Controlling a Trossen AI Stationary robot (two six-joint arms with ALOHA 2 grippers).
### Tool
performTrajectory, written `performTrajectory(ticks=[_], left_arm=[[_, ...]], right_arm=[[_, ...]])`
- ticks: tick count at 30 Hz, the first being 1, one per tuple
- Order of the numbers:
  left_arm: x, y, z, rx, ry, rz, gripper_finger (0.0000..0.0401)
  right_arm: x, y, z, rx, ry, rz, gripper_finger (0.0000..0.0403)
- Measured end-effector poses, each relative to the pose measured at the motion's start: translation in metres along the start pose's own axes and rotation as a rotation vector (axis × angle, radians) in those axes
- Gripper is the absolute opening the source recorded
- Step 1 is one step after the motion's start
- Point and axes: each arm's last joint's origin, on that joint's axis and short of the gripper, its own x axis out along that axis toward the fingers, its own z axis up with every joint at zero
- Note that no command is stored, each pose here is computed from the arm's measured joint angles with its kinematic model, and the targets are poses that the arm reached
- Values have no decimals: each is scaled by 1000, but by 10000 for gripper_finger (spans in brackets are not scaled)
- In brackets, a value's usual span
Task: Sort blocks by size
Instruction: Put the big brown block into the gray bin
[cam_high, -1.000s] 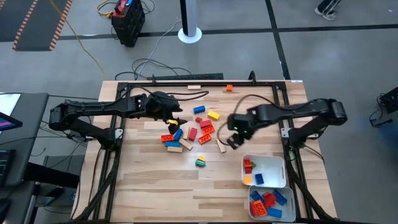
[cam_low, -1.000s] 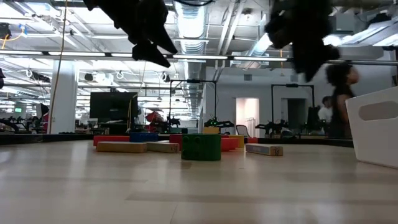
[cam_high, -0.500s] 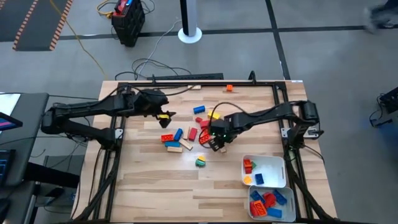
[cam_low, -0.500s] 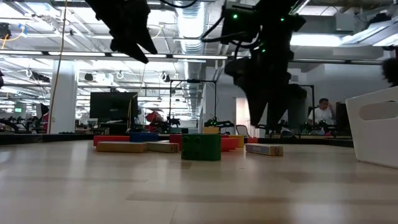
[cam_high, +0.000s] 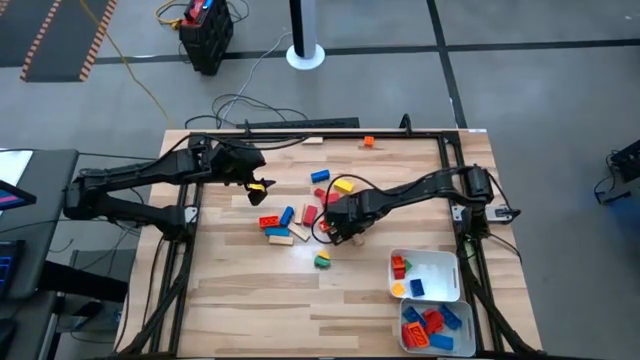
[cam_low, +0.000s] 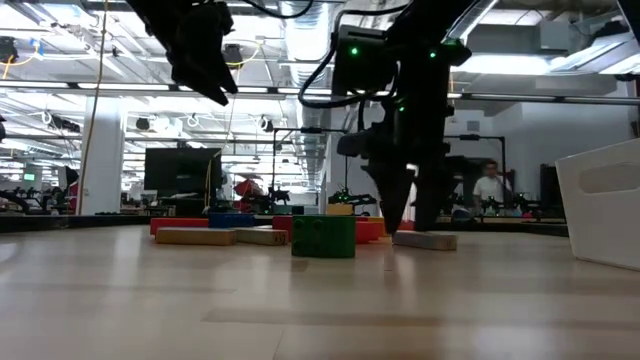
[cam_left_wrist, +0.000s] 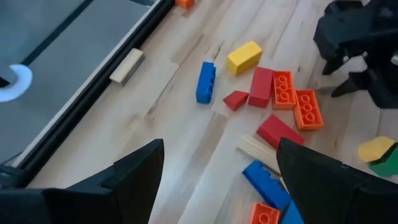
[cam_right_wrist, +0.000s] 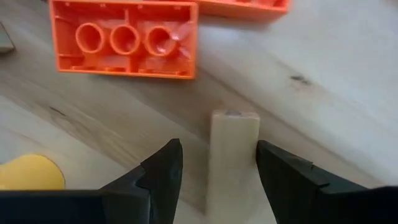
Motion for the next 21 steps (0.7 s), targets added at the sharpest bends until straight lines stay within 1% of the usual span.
performTrajectory(ticks=[2,4,10,11,13,17,21], left_arm=[[0,0,0,12,0,1,299],[0,0,0,18,4,1,299],[0,1,0,37,4,5,300],[0,1,0,36,4,6,300],[0,2,0,36,4,7,300],[0,2,0,28,4,6,300],[0,2,0,26,1,7,300]], right_arm=[[2,0,0,1,4,-5,225],[4,0,-1,1,7,-11,210],[9,0,-1,-51,18,-28,129],[9,0,-1,-68,19,-26,121],[9,0,-1,-96,26,-24,121],[-6,-8,-4,-149,56,-46,121],[-51,-16,-6,-260,11,22,121]])
